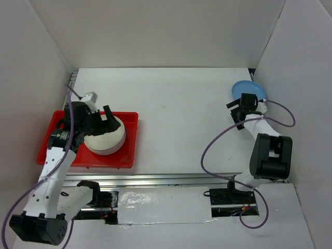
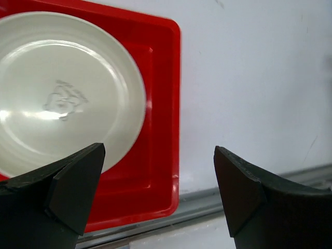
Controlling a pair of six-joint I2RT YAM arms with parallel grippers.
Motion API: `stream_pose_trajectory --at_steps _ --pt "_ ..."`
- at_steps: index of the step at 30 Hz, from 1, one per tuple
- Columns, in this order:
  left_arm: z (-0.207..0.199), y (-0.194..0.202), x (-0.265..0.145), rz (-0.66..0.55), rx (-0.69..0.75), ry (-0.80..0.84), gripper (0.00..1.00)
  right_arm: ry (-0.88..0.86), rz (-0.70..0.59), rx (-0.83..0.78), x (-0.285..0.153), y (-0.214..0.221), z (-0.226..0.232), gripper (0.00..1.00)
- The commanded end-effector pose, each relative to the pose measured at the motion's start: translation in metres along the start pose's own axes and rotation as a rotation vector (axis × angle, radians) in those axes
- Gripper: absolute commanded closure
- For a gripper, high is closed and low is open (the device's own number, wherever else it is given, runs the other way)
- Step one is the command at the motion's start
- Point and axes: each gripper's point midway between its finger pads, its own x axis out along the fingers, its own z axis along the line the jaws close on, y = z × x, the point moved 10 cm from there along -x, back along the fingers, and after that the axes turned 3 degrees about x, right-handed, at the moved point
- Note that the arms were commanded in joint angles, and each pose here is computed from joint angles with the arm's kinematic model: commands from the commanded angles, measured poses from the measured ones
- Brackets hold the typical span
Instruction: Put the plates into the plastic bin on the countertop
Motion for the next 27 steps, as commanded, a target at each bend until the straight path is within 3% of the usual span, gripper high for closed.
stream_pose_trajectory --at_steps 1,8,18,24,27 --pt "-0.038 -0.008 0.006 -0.02 0.135 0.104 0.01 -0.03 -0.19 0.186 0.02 -0.04 0.021 0.0" --pt "-0.045 -0.005 0.009 -0.025 0.201 0.199 0.01 -0.027 -0.229 0.397 0.066 -0.067 0.002 0.0" --pt "-0.037 0.013 0.01 0.0 0.21 0.212 0.01 -0.08 -0.138 0.644 0.113 -0.066 -0.009 0.02" --pt "-0.037 0.014 0.009 -0.004 0.216 0.221 0.01 -0.001 -0.097 0.692 0.137 -0.07 -0.008 0.09" --pt "-0.037 0.015 0.007 -0.005 0.22 0.226 0.01 0.013 -0.076 0.696 0.144 -0.074 -0.004 0.18"
